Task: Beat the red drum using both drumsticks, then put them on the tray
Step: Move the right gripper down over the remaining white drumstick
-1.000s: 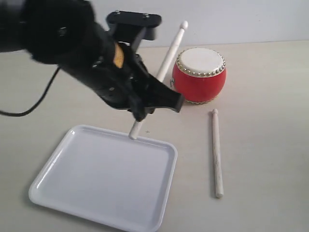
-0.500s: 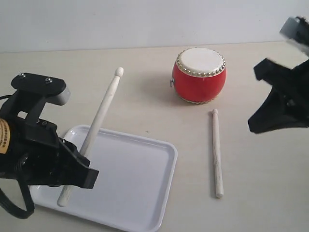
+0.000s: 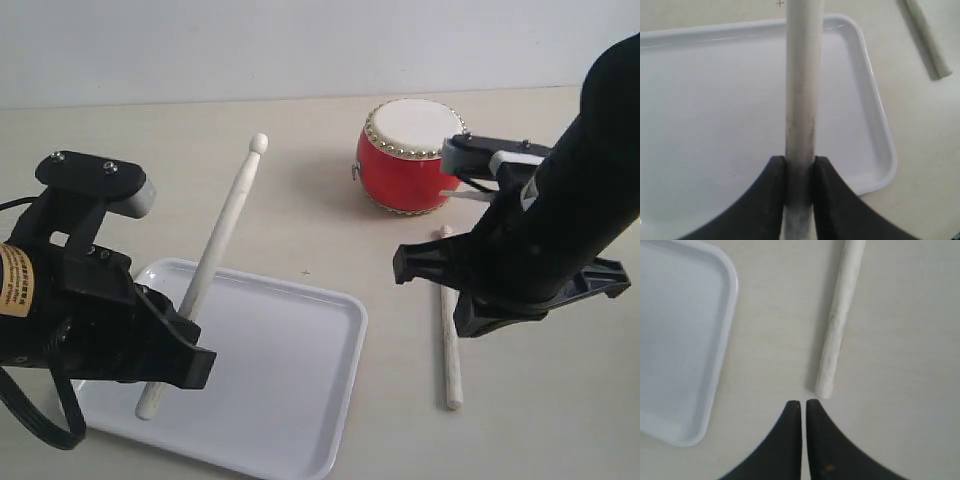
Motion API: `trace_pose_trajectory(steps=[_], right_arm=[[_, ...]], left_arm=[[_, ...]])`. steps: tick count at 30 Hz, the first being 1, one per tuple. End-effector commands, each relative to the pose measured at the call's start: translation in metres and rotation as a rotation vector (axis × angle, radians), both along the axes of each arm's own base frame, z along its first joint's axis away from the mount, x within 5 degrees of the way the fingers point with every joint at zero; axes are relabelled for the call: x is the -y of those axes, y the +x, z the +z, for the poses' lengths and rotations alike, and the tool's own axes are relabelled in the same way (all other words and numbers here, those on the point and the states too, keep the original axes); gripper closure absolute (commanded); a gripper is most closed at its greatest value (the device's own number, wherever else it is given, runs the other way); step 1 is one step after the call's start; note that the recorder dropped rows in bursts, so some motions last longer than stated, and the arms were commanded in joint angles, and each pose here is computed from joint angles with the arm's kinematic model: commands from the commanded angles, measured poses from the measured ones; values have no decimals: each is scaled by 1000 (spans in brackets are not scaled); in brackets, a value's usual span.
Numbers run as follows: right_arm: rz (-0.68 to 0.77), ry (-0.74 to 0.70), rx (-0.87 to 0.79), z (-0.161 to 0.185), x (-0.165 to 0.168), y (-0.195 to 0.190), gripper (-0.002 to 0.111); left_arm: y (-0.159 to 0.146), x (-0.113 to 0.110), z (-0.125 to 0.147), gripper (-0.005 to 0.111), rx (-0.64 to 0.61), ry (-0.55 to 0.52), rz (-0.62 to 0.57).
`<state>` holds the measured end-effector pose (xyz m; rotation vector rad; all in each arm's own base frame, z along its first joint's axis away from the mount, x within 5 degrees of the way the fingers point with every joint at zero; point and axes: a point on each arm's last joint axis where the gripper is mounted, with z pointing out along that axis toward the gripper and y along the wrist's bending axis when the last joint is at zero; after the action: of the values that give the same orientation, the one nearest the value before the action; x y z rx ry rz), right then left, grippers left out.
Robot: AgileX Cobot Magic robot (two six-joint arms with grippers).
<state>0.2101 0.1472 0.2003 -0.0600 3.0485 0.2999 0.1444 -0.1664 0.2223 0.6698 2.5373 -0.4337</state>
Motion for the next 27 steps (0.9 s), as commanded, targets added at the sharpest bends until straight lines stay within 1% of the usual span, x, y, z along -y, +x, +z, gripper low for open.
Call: trace_pose_trajectory(steps=[1, 4, 7, 9, 10, 12, 13, 15, 17, 19, 27], right_arm=[[3, 2, -73, -12, -7, 0, 102], [-16, -25, -83, -20, -7, 3, 102], [-96, -70, -48, -25, -6, 9, 97], [-126, -113, -27, -28, -4, 11, 91], [-142, -142, -16, -33, -3, 13, 83], [-152, -123, 14, -40, -7, 19, 73], [-153, -110, 29, -43, -9, 22, 72], [-158, -103, 31, -55, -12, 27, 71], [-164, -134, 5, -69, -12, 29, 71], [-169, -124, 15, -77, -15, 32, 71], [-180, -150, 28, -90, -14, 36, 72]], left_arm=[[1, 1, 1, 107, 6, 10, -18], [2, 1, 1, 107, 8, 8, -18], [2, 1, 1, 107, 14, 14, -31], [2, 1, 1, 107, 16, 18, -37], [2, 1, 1, 107, 20, 23, -47], [2, 2, 2, 107, 28, 16, -49], [2, 2, 2, 107, 32, 12, -49], [3, 2, 2, 107, 38, 5, -49], [3, 2, 2, 107, 38, 5, -49], [3, 3, 3, 107, 41, 2, -49], [3, 3, 3, 107, 45, -2, -49]])
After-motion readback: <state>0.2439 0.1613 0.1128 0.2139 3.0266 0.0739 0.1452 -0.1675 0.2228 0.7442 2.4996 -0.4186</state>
